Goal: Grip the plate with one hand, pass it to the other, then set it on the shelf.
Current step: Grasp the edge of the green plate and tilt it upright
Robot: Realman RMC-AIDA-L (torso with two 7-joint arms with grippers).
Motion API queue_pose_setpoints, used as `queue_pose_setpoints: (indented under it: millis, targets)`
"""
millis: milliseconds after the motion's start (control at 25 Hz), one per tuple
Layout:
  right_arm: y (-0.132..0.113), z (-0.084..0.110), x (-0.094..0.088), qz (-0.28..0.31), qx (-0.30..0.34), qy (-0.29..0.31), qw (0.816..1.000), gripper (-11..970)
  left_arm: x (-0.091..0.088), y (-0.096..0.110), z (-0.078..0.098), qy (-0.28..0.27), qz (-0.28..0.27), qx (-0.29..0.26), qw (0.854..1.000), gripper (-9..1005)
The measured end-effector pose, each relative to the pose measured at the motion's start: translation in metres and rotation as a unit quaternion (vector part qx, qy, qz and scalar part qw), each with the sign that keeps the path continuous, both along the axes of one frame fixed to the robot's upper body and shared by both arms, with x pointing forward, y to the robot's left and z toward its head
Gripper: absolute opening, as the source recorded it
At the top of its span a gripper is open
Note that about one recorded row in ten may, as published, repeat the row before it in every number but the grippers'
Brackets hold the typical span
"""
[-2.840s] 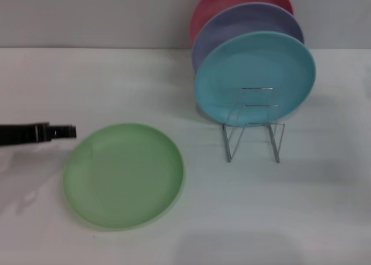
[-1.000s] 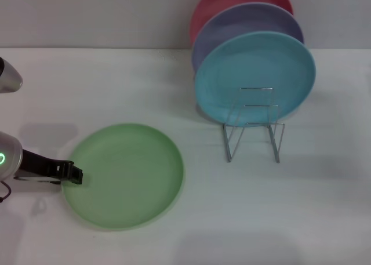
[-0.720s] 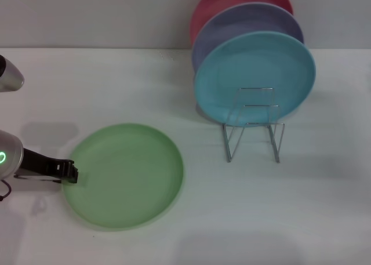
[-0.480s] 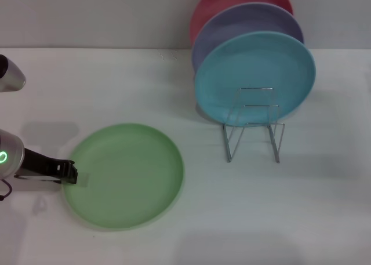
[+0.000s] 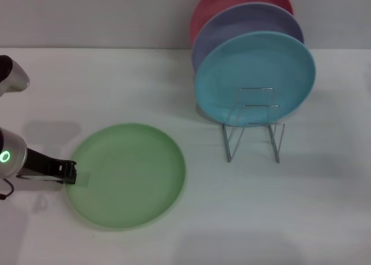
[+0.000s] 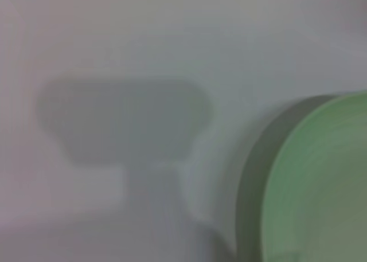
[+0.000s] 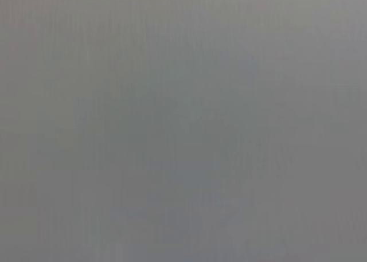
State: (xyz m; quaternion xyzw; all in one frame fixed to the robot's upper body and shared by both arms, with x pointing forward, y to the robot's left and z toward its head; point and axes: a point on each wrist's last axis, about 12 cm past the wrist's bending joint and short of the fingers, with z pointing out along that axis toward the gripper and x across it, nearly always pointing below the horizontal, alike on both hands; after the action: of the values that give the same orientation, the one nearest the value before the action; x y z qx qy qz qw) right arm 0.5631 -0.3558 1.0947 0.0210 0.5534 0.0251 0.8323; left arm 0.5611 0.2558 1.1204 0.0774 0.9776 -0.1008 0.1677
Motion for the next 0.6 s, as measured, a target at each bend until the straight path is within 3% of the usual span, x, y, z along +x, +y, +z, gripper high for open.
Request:
queue_pose_setpoints:
  millis: [600]
  targets:
    - [-0.0011,-0.0004,0.0,-0.002,0.001,0.002,1.0,552,0.0017,0.0043,0.0084,-0.016,0.0,-0.012,1.0,43]
